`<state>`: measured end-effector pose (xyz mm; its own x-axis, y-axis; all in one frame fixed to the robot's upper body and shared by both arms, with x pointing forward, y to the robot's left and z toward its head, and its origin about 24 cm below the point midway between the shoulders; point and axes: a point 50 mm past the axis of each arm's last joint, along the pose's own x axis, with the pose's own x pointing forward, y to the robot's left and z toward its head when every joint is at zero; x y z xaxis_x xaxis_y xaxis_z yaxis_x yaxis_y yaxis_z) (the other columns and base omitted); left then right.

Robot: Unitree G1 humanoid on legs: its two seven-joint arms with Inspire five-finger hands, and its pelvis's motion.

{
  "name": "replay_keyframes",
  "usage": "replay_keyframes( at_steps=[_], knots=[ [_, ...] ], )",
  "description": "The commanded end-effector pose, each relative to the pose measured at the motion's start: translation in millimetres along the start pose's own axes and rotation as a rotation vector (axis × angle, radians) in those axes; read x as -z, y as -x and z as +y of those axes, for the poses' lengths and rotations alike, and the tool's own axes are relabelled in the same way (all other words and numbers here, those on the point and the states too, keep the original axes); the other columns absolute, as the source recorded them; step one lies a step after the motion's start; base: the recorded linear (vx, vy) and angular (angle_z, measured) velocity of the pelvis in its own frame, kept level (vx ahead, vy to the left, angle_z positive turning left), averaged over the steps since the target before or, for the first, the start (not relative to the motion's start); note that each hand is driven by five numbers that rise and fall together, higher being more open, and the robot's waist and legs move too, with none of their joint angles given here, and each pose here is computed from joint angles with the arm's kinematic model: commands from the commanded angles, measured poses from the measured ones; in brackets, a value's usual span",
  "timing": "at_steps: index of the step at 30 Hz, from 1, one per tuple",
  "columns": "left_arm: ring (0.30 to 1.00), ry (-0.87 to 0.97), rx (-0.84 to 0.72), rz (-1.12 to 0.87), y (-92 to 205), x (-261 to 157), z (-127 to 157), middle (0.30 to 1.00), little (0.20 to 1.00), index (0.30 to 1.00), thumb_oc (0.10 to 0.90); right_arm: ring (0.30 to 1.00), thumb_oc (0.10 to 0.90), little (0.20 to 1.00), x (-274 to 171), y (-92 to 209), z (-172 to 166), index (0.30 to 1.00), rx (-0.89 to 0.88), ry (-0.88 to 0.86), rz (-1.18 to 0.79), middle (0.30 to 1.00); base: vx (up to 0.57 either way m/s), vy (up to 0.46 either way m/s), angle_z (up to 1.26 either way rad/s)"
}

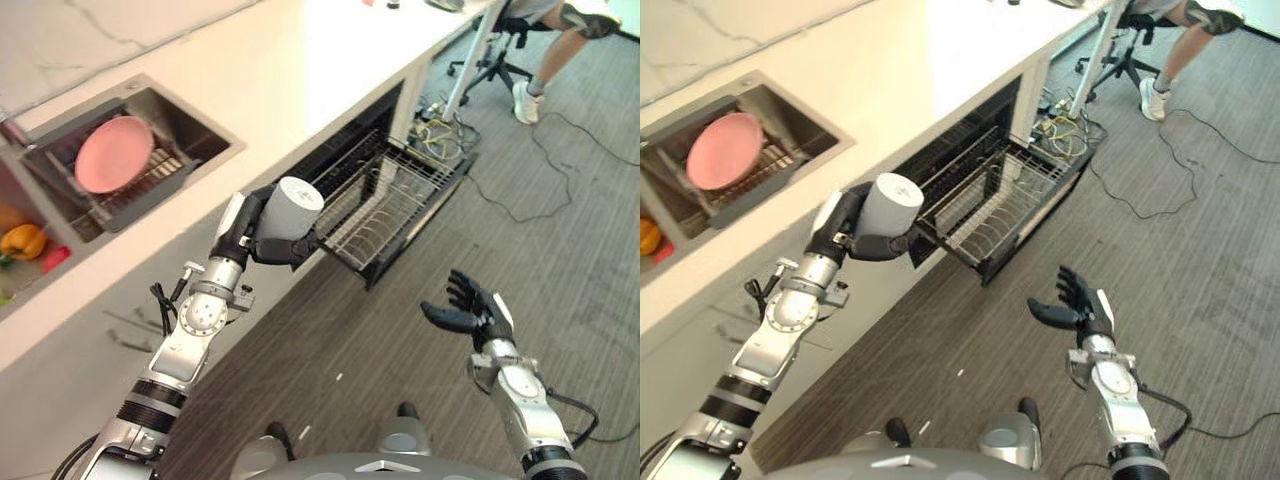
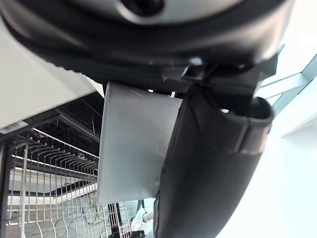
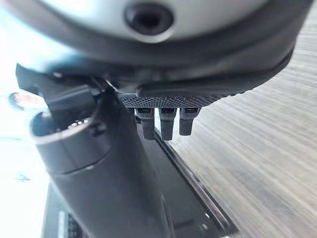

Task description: Place the dishes in the dishwasher.

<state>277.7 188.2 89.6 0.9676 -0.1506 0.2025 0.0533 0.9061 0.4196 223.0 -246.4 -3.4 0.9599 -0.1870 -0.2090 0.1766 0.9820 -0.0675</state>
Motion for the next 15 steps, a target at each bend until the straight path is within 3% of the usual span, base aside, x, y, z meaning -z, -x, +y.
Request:
replay_keyframes(
  at_steps=[1,6,7,11,15],
  knots=[
    [0.3,0.017,-0.121,-0.301,-18,-50,19,0.3,0.3,0.3,0.4,0.9,0.8,0.9,-92,-4,-2,0.9,-0.079,0.058,-0.447,0.9,0.09,-0.438,-0.4],
    [0.3,0.08,-0.136,-0.299,-24,-50,7,0.3,0.3,0.3,0.4,0.9,0.8,0.9,-142,13,21,0.9,-0.234,-0.052,-0.691,0.9,0.02,-0.336,0.18],
    [0.3,0.088,-0.128,-0.291,-23,-48,3,0.3,0.3,0.3,0.4,0.9,0.8,0.9,-148,16,29,0.9,-0.281,-0.155,-0.725,0.9,0.09,-0.032,0.13],
    [0.3,0.07,-0.124,-0.274,-23,-45,-2,0.3,0.3,0.3,0.4,0.9,0.8,0.9,-150,18,49,0.9,-0.38,-0.298,-0.722,0.9,0.11,0.015,0.38],
    [0.3,0.073,-0.069,-0.262,-22,-43,-17,0.3,0.3,0.3,0.4,0.9,0.8,0.9,-140,21,65,0.9,-0.459,-0.464,-0.663,0.9,0.14,0.06,-0.21]
  ],
)
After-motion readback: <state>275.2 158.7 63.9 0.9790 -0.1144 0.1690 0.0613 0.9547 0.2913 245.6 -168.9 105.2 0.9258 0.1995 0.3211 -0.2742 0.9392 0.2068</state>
